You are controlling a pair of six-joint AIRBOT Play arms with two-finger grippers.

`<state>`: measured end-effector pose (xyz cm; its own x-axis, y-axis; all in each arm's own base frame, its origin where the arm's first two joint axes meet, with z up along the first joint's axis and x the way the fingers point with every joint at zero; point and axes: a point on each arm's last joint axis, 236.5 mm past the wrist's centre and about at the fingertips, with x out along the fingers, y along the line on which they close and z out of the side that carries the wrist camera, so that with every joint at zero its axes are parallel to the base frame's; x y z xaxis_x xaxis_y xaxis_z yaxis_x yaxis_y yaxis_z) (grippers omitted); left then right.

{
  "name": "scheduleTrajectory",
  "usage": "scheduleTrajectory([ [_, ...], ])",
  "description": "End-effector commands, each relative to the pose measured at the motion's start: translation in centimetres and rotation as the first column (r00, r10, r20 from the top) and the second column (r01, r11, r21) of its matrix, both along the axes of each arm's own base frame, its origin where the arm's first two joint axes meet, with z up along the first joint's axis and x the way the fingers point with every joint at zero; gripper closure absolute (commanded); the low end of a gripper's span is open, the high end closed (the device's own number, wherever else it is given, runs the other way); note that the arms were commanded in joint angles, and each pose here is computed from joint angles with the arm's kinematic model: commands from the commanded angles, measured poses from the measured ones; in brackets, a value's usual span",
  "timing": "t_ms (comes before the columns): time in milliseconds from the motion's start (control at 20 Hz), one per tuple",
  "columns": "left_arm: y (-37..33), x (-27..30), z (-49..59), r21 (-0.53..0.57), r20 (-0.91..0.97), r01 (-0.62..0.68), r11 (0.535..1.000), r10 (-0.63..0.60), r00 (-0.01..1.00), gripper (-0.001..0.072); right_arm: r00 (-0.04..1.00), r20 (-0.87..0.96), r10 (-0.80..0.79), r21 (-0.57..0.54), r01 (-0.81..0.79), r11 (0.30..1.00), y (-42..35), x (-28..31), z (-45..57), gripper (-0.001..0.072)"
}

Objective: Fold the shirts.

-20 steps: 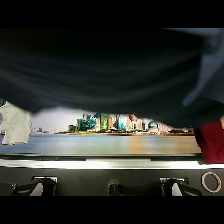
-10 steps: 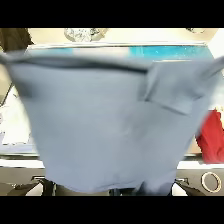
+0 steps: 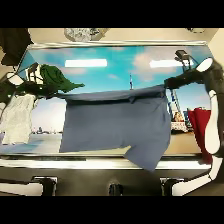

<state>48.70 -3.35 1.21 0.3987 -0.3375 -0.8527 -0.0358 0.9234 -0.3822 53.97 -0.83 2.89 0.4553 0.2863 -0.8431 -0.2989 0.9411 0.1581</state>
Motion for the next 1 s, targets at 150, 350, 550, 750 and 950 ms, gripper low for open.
scheduleTrajectory([
  [150,0.0,3.3,-3.1,-0.062,0.024,-0.050,0.997,0.051,0.998,0.0670,0.997,0.075,0.012,-0.010,-0.011,1.000,-0.6,2.2,-1.1,0.0673],
  [350,-0.1,-3.2,-2.5,-0.103,-0.170,0.125,0.987,-0.141,0.975,0.0670,0.951,-0.265,0.159,-0.069,-0.183,0.981,-2.2,-7.7,-1.4,0.0674],
  [550,-0.2,-9.0,-6.0,-0.142,-0.379,0.160,0.977,-0.203,0.903,0.0671,0.909,-0.404,0.108,-0.042,-0.136,0.990,-2.4,-10.6,-5.4,0.0675],
  [750,-0.3,-10.7,-7.8,-0.152,-0.427,0.150,0.977,-0.202,0.881,0.0671,0.857,-0.500,0.124,0.030,-0.126,0.992,-1.0,-13.4,-8.0,0.0674],
  [950,-0.3,-10.5,-7.9,-0.149,-0.425,0.143,0.978,-0.194,0.884,0.0671,0.830,-0.544,0.125,0.047,-0.118,0.992,-0.7,-14.9,-9.5,0.0674],
])
